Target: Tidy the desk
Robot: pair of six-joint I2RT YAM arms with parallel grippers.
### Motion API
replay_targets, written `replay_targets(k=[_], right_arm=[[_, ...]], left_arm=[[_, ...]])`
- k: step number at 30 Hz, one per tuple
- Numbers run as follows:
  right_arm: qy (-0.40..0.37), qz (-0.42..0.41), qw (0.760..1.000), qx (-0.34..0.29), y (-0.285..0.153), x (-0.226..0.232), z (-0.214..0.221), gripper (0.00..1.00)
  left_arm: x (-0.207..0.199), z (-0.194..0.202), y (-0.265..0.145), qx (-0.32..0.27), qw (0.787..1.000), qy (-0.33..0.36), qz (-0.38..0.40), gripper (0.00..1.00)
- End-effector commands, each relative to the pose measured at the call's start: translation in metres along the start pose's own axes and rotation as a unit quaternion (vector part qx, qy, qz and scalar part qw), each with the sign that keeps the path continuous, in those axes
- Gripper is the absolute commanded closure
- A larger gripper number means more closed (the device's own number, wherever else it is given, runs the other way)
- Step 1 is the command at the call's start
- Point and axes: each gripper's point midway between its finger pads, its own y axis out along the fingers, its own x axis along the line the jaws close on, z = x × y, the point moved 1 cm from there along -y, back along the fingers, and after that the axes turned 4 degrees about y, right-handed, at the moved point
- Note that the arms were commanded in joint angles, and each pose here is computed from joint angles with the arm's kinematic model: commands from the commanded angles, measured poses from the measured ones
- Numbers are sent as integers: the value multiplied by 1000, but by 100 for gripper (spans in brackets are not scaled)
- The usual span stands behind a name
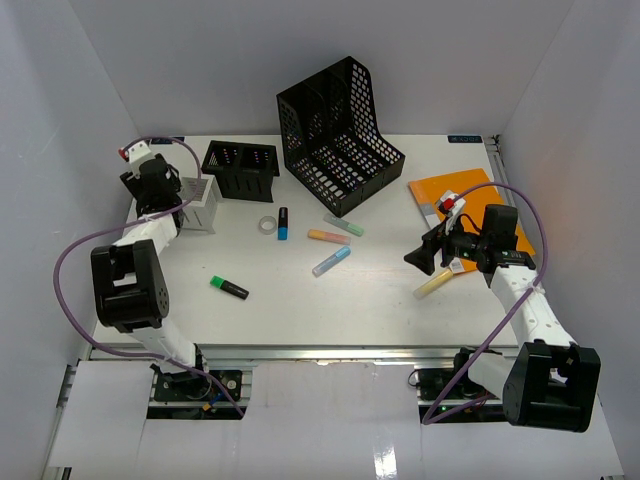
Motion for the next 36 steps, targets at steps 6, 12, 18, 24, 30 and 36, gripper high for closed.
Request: replay_targets(k=[6, 12, 18, 24, 30, 36], right_arm=[[-31, -45, 998, -5, 0, 13, 3, 10], [-45, -67, 997, 6, 2, 18, 13, 10], [-53, -95, 992, 57, 18, 33, 18, 9], [-116, -113, 978, 133, 51, 52, 8, 8], [-158, -159, 952, 209, 104, 82, -1, 4], [-156, -196, 941, 227, 155, 101, -16, 2]], left_arm=[[-18, -63, -64, -18, 991, -46, 122, 2], [-28, -68, -131, 4, 970, -83, 229, 2], [-36, -22, -188, 88, 939, -115, 314, 2], [-17, 21, -211, 148, 937, -148, 281, 2], [-3, 50, -225, 197, 935, -165, 245, 2], [6, 65, -235, 220, 933, -171, 227, 2]])
